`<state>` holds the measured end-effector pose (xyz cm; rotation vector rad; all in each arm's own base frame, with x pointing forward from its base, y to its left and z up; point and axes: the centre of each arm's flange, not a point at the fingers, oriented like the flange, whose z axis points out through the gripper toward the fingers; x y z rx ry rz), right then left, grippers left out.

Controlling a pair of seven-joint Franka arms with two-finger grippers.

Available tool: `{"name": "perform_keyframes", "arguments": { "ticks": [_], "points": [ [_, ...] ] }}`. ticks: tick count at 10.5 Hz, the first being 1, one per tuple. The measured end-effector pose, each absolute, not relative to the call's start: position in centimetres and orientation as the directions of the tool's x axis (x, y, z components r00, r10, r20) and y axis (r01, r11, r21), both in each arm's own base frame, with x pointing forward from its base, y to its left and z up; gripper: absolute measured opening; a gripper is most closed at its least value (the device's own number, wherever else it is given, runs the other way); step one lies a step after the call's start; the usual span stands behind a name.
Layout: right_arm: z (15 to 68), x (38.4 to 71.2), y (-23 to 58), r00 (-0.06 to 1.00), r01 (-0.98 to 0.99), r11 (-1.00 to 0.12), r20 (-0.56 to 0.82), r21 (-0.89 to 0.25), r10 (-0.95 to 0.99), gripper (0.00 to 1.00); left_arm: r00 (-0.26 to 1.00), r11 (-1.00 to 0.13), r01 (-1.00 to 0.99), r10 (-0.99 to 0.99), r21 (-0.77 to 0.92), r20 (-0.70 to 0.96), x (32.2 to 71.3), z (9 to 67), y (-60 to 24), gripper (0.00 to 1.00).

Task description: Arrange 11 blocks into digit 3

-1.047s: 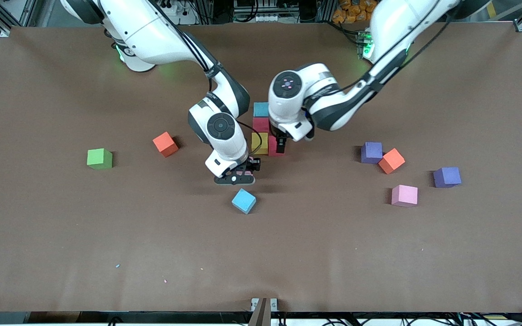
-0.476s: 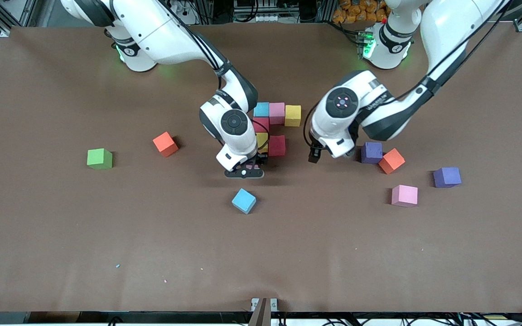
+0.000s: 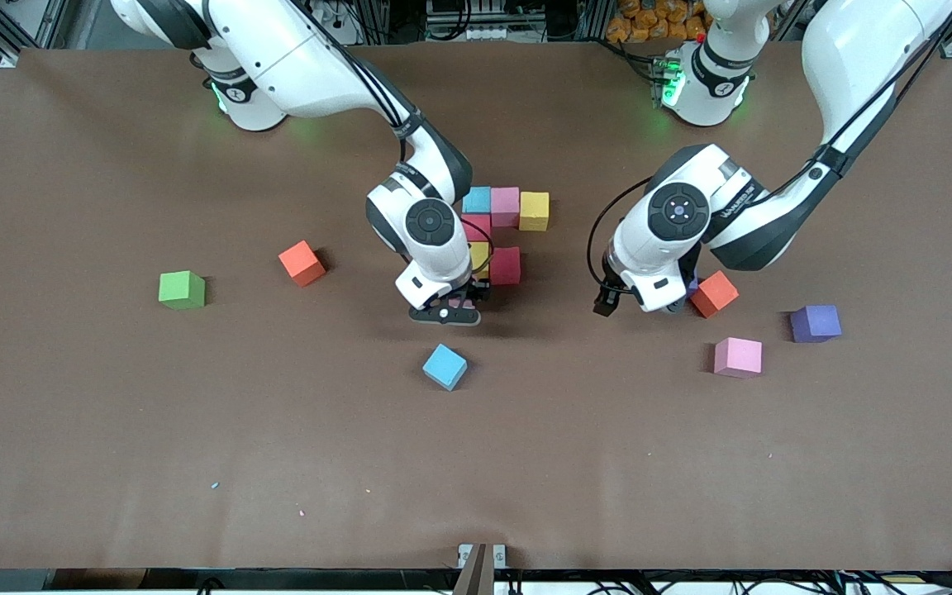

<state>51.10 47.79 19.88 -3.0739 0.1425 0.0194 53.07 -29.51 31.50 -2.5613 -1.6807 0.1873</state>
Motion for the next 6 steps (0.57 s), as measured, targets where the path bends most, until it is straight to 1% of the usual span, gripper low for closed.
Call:
{"name": "perform_keyframes", "arguments": {
  "ticks": [4, 6],
  "points": [
    [19.9, 50.5, 49.7, 0.998, -0.070, -0.995, -0.009, -0.078, -0.070, 0.59, 0.466, -0.468, 0.869, 0.883, -0.160, -0.049, 54.4, 31.7, -25.6, 1.00],
    [19.8, 50.4, 49.8, 1.000, -0.023, -0.997, -0.006, -0.078, -0.022, 0.59, 0.507, -0.501, 0.844, 0.862, -0.191, -0.020, 55.2, 31.1, -23.1, 1.00]
  ]
}}
